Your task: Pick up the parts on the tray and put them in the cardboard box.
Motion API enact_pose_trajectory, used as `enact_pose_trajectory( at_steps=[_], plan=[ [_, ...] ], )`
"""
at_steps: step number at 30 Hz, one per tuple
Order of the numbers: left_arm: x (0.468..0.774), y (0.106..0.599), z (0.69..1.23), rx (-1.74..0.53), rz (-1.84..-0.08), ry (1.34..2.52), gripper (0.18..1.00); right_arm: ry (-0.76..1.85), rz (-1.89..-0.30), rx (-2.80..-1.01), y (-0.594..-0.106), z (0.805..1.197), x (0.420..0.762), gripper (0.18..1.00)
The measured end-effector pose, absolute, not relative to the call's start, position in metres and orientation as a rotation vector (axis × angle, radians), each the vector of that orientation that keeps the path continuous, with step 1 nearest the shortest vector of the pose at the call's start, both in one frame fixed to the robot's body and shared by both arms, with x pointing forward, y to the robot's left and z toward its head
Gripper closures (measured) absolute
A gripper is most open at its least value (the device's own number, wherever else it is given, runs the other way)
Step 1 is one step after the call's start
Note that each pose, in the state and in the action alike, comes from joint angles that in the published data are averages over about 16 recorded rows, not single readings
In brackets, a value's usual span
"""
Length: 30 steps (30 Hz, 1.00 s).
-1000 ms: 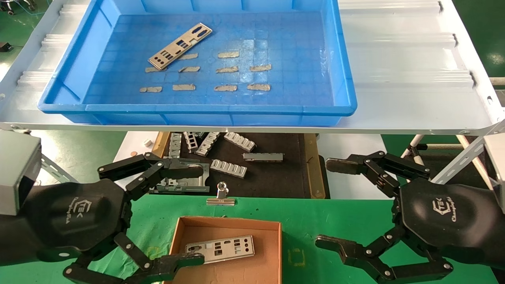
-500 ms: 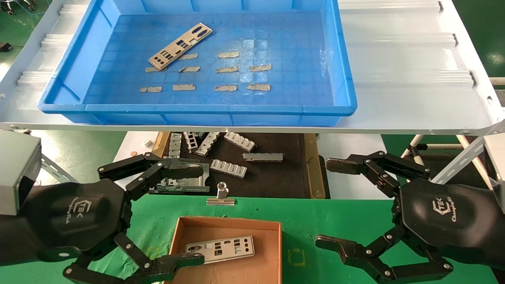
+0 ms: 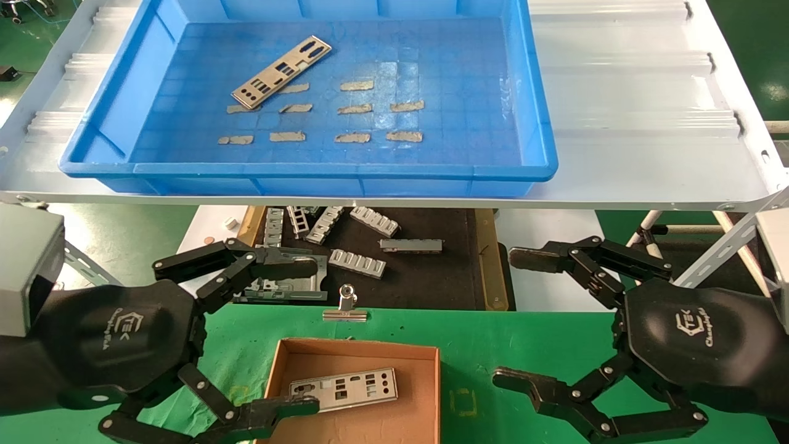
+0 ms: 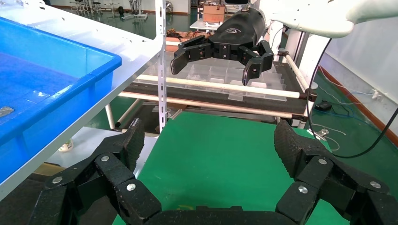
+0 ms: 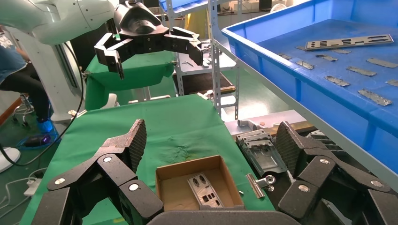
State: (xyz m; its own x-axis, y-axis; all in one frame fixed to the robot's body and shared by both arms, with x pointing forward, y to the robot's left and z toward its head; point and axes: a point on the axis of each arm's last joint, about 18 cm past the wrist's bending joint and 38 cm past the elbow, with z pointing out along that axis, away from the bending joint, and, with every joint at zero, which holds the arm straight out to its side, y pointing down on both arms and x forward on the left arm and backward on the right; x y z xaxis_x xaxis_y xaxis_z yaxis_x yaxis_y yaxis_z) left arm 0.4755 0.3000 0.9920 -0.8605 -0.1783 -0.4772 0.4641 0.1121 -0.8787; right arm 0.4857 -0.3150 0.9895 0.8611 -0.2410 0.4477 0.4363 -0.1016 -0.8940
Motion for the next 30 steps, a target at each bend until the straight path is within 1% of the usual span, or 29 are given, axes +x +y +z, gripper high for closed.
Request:
enact_pose_trajectory(
  at_steps=[30],
  plan=[
    [0.4755, 0.3, 0.992, 0.277, -1.799, 1.925, 0.184, -0.158, -0.573, -1.574, -0.315, 0.9895, 0.4857, 0.178]
  ],
)
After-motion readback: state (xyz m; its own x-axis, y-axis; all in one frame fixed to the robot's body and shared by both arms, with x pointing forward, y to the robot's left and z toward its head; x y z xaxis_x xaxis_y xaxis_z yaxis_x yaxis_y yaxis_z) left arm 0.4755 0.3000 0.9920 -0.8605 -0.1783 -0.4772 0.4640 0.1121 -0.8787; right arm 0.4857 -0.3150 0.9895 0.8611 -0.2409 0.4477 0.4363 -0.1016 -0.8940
